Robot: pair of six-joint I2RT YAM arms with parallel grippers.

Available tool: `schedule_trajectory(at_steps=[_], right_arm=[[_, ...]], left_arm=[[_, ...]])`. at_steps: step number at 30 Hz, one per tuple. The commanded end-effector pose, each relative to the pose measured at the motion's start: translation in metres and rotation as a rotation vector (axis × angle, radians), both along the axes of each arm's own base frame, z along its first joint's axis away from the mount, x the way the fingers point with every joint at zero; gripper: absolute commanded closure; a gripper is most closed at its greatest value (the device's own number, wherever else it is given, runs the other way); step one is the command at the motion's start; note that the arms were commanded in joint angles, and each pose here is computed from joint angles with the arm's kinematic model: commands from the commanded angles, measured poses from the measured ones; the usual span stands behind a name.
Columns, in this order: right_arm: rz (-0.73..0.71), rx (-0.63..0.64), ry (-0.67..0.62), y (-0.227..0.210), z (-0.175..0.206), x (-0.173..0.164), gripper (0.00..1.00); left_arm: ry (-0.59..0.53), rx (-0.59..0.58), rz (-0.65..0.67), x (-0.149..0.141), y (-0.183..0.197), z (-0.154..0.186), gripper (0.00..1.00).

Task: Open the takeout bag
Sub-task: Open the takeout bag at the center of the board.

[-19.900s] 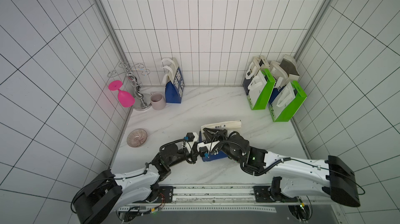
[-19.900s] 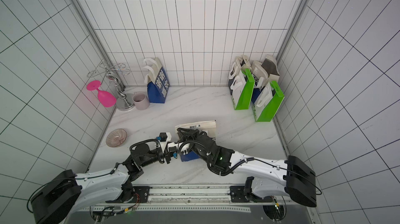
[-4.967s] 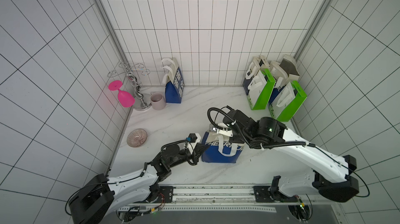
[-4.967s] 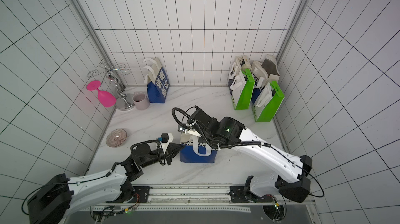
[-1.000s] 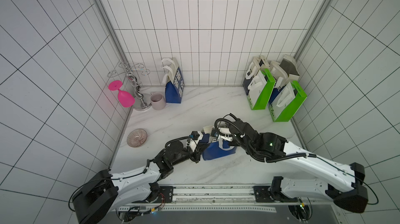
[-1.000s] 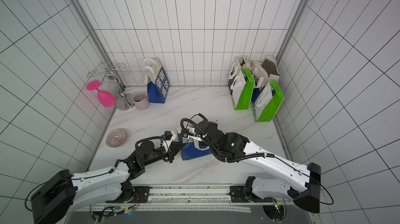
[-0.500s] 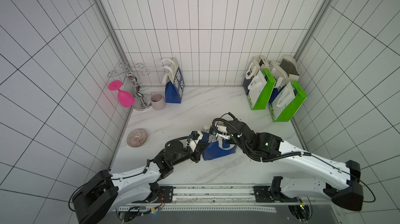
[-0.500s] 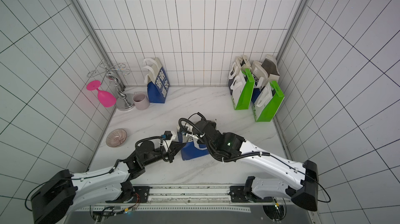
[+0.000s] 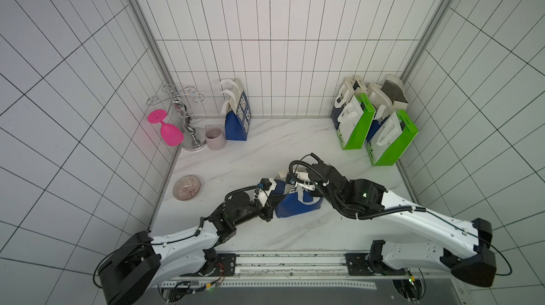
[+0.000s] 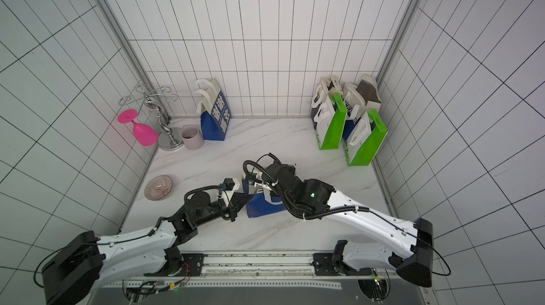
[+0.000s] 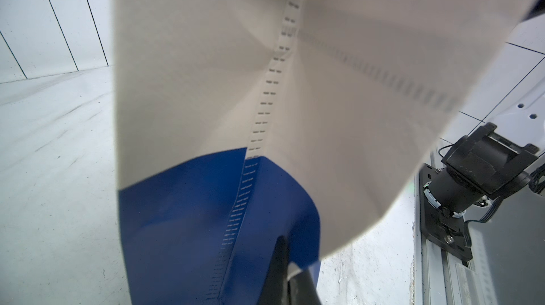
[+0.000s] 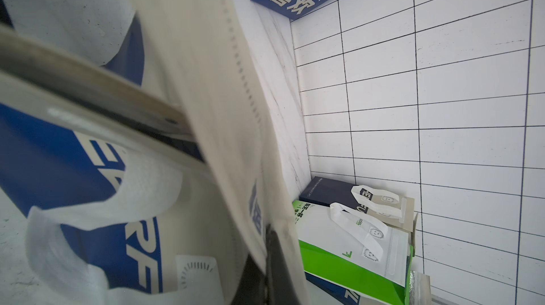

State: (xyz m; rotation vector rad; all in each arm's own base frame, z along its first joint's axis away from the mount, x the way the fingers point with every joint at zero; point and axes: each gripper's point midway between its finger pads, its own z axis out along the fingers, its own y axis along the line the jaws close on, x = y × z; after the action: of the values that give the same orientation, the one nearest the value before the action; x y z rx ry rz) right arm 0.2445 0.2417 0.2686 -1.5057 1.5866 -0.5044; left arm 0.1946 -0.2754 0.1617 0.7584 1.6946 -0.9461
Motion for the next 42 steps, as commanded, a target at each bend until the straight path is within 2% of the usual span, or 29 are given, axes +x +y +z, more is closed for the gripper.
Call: schedule_trajectory(at_steps=[1, 12, 17, 23, 24, 29, 32, 38, 42], right_arm=[[-0.019, 0.007, -0.045, -0.009, 0.046, 0.008, 1.0], [-0.014, 0.016, -0.083, -0.012, 0.098, 0.02, 1.0], [0.001, -0.004, -0.056, -0.007, 0.102, 0.021, 1.0], [-0.013, 0.049, 0.002, -0.002, 0.093, 0.021, 1.0], [-0.024, 0.053, 0.01, -0.002, 0.09, 0.023, 0.98], [-0.098, 0.11, 0.038, -0.002, 0.081, 0.037, 0.63], [-0.181, 0.206, 0.049, -0.006, 0.084, 0.054, 0.52], [-0.31, 0.376, 0.087, -0.019, 0.086, 0.07, 0.48], [-0.354, 0.593, 0.184, -0.033, 0.094, 0.069, 0.45]], left_arm=[[0.022, 0.039, -0.001, -0.003, 0.003, -0.013, 1.0], [0.027, 0.046, -0.006, -0.003, 0.003, -0.016, 1.0], [0.024, 0.045, -0.004, -0.004, 0.003, -0.015, 1.0], [0.023, 0.046, 0.001, -0.003, 0.004, -0.015, 1.0], [0.024, 0.046, 0.002, -0.003, 0.004, -0.015, 1.0], [0.026, 0.048, 0.001, -0.003, 0.003, -0.016, 1.0], [0.026, 0.047, -0.002, -0.003, 0.003, -0.016, 1.0], [0.027, 0.049, 0.0, -0.003, 0.003, -0.016, 1.0], [0.027, 0.048, 0.001, -0.003, 0.003, -0.016, 1.0]])
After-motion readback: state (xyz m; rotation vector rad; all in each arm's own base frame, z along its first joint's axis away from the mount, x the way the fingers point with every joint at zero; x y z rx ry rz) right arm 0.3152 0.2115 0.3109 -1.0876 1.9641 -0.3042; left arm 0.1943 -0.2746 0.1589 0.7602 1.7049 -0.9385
